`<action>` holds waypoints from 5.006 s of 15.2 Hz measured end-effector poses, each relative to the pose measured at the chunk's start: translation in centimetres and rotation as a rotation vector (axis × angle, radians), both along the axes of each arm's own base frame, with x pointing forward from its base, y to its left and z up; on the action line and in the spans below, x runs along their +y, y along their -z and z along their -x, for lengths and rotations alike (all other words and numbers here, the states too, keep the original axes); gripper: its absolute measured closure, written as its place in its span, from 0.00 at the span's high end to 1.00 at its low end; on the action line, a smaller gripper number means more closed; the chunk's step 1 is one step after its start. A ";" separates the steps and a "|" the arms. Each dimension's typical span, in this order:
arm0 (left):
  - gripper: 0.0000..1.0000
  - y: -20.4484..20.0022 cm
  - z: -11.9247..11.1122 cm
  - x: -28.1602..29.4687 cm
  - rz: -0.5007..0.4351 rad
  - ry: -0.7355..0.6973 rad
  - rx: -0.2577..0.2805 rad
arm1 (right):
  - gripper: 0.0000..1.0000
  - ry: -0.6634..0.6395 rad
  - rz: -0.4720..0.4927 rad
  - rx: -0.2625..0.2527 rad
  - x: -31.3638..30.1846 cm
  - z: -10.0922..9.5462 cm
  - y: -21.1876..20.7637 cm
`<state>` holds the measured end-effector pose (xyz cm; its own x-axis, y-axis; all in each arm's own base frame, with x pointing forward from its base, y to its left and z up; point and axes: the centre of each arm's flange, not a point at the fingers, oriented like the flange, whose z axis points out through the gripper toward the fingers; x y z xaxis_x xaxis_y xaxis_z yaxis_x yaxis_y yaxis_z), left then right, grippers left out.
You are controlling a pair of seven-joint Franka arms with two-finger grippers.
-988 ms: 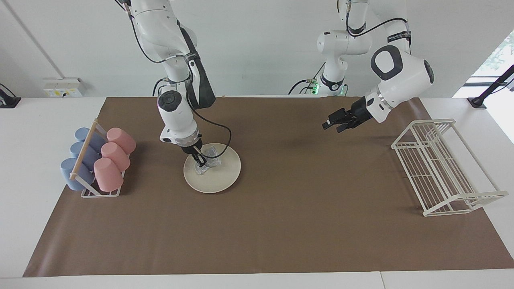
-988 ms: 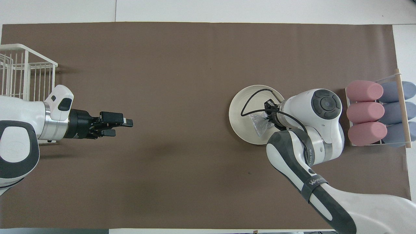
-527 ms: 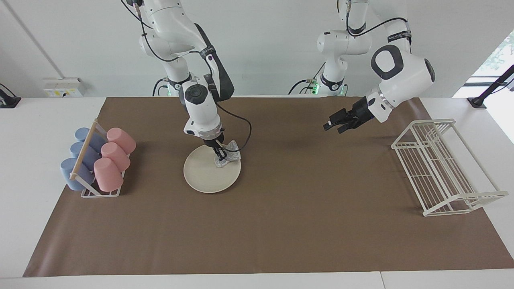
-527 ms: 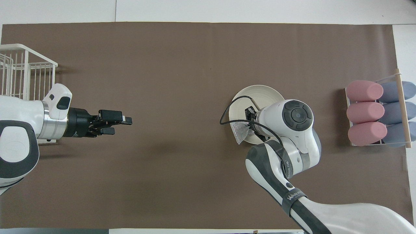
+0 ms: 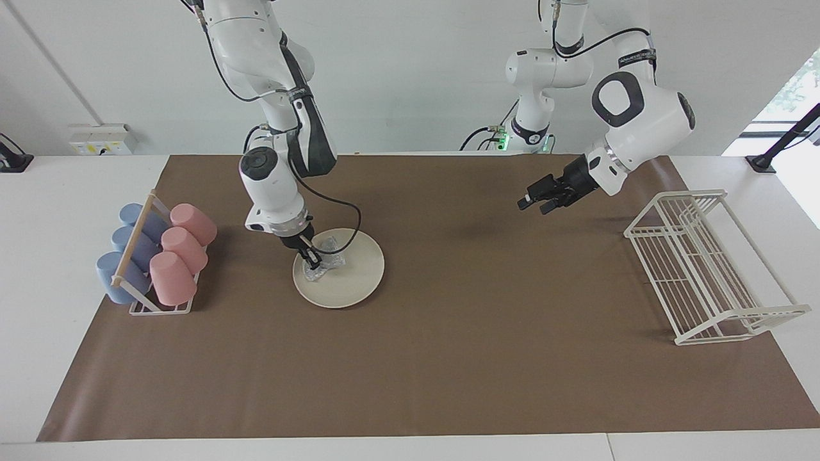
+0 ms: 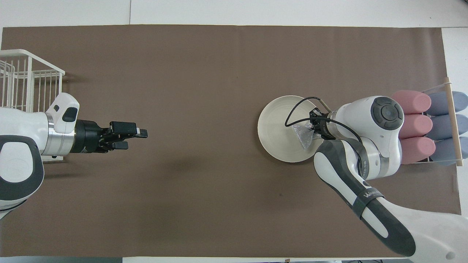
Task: Wipe plate with sponge
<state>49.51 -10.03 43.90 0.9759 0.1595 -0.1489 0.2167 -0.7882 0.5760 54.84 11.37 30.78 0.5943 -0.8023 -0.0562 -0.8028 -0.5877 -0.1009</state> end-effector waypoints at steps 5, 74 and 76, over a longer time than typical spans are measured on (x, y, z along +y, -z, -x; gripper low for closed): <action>1.00 0.0 -0.1 0.0 -0.001 -0.004 -0.004 | 0.06 0.016 -0.003 0.009 3.0 0.7 0.1; 0.04 -2.0 5.8 -12.8 0.439 0.111 0.015 | 1.00 -0.021 0.060 0.026 13.1 7.1 -27.5; 0.04 -1.4 5.4 -11.7 0.312 0.091 0.027 | 1.00 -0.148 0.077 0.042 9.2 6.1 -27.7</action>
<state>44.11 -21.76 45.26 0.9791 0.0144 -0.2027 0.1717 -0.5918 0.7876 48.79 20.58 58.52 0.7045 -0.7093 -0.0254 -0.7097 -0.7042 -0.0198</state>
